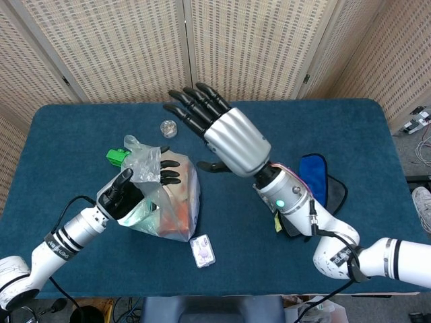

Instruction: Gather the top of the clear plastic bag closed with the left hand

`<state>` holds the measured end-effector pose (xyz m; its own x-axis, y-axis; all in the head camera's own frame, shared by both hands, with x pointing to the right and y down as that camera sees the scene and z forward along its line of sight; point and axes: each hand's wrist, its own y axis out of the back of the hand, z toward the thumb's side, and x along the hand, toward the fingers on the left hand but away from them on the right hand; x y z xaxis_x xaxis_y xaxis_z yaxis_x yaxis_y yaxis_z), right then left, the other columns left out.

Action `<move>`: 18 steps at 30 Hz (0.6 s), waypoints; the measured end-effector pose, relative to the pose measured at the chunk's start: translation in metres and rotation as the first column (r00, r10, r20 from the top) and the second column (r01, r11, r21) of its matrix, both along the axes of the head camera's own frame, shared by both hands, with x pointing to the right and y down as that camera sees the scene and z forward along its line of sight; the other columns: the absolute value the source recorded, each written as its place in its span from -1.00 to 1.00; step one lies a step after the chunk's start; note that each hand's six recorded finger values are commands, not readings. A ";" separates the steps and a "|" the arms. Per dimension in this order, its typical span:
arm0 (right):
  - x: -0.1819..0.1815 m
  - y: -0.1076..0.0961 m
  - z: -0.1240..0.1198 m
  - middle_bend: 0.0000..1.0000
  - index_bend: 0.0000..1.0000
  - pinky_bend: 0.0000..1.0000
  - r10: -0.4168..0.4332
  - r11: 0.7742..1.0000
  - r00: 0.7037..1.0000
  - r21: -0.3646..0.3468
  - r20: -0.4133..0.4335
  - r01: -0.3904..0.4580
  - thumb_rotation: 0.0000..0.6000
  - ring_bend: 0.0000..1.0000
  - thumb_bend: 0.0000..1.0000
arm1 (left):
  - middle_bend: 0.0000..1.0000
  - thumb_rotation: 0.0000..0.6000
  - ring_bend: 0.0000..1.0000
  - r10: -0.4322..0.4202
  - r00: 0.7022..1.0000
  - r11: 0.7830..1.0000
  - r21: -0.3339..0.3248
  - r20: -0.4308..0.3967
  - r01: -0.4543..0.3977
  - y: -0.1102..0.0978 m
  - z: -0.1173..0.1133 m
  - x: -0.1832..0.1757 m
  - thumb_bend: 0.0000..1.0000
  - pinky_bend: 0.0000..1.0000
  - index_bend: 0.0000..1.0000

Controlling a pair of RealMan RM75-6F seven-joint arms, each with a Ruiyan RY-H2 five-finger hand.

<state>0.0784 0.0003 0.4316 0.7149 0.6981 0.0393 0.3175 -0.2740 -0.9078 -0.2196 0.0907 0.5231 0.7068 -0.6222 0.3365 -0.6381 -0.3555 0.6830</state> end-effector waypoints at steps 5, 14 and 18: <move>0.026 -0.005 -0.004 -1.00 -1.00 -1.00 0.050 0.999 0.999 0.012 -0.010 -0.049 1.00 -1.00 -1.00 | -0.42 -0.19 -0.37 0.015 1.000 1.000 -0.026 0.024 -0.015 0.000 0.004 0.002 -0.73 -0.46 -0.85; 0.061 -0.007 -0.005 -1.00 -1.00 -1.00 0.111 0.994 0.994 0.020 -0.021 -0.111 1.00 -1.00 -1.00 | -0.35 -0.18 -0.26 0.040 0.998 0.998 -0.051 -0.040 -0.042 -0.002 -0.003 0.013 -0.73 -0.26 -0.84; 0.081 -0.006 -0.003 -1.00 -1.00 -1.00 0.147 0.989 0.989 0.018 -0.033 -0.146 1.00 -1.00 -1.00 | -0.33 -0.02 -0.23 0.035 0.998 0.997 -0.059 -0.061 -0.038 -0.006 -0.006 0.016 -0.73 -0.18 -0.82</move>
